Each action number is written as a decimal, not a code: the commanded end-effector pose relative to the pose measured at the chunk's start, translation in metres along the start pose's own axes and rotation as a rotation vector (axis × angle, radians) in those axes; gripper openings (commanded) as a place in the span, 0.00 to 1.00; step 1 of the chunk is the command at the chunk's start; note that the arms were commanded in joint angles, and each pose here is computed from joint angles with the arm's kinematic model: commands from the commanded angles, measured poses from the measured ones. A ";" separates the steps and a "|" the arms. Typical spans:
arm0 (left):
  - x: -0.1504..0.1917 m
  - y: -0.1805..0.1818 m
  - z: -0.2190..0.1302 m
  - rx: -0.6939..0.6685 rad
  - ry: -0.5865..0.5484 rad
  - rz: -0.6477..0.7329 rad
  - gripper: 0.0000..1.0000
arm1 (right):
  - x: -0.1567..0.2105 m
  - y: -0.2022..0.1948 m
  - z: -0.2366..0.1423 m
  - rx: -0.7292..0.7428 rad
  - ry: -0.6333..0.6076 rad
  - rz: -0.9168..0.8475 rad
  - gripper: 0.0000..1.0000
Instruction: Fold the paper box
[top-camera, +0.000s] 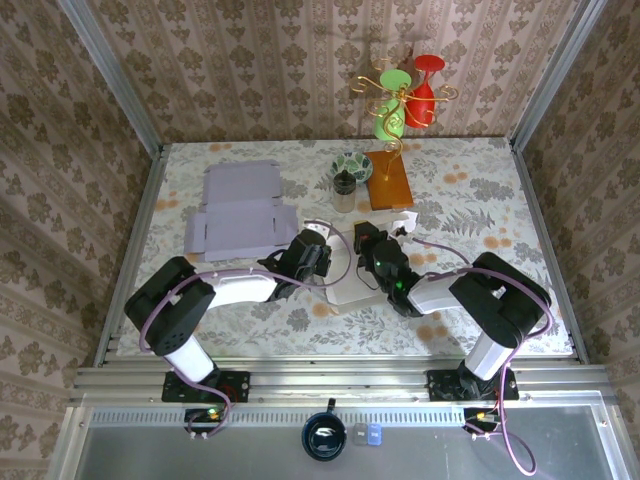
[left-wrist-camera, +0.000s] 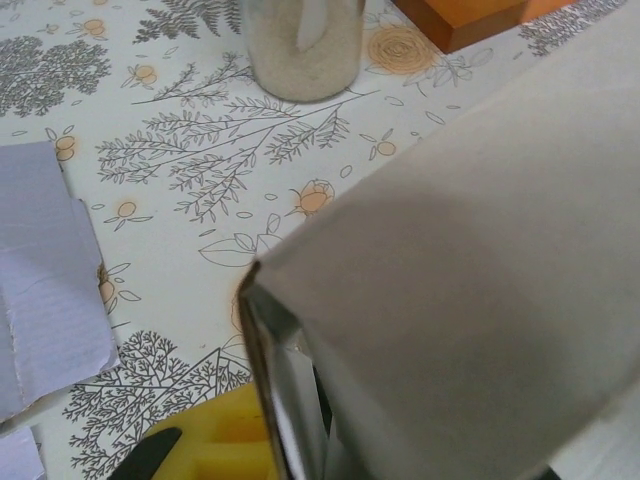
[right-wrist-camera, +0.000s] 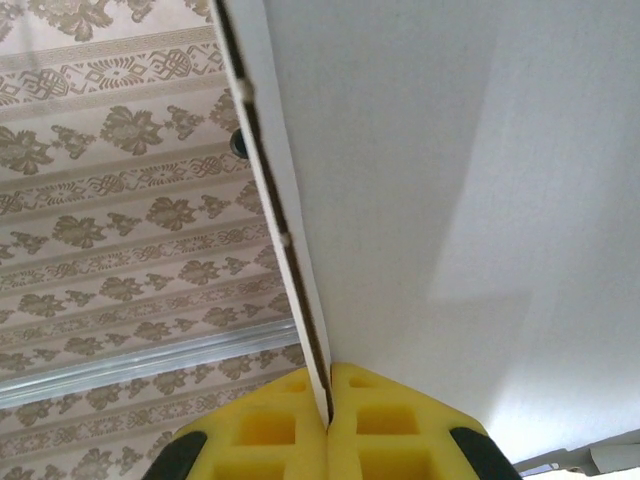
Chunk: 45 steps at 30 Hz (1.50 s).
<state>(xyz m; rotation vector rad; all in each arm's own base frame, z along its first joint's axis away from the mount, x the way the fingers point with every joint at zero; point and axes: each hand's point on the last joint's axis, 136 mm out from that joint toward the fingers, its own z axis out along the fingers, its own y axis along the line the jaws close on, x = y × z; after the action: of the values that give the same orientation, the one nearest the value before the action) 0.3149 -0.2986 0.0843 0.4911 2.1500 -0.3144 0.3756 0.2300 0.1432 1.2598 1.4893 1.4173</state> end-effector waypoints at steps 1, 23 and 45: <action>-0.024 -0.018 -0.002 0.040 -0.059 -0.073 0.15 | 0.009 -0.012 0.005 0.043 -0.009 0.008 0.00; -0.026 -0.020 0.011 -0.042 -0.007 -0.079 0.10 | 0.013 -0.019 0.008 0.054 -0.016 0.039 0.00; -0.024 0.002 0.014 -0.207 0.042 -0.090 0.00 | -0.008 -0.009 -0.010 0.162 0.002 -0.011 0.48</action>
<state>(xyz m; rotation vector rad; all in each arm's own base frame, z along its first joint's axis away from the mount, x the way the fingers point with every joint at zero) 0.3371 -0.3083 0.0908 0.2881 2.2245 -0.1674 0.3739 0.2298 0.1361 1.3621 1.5459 1.3643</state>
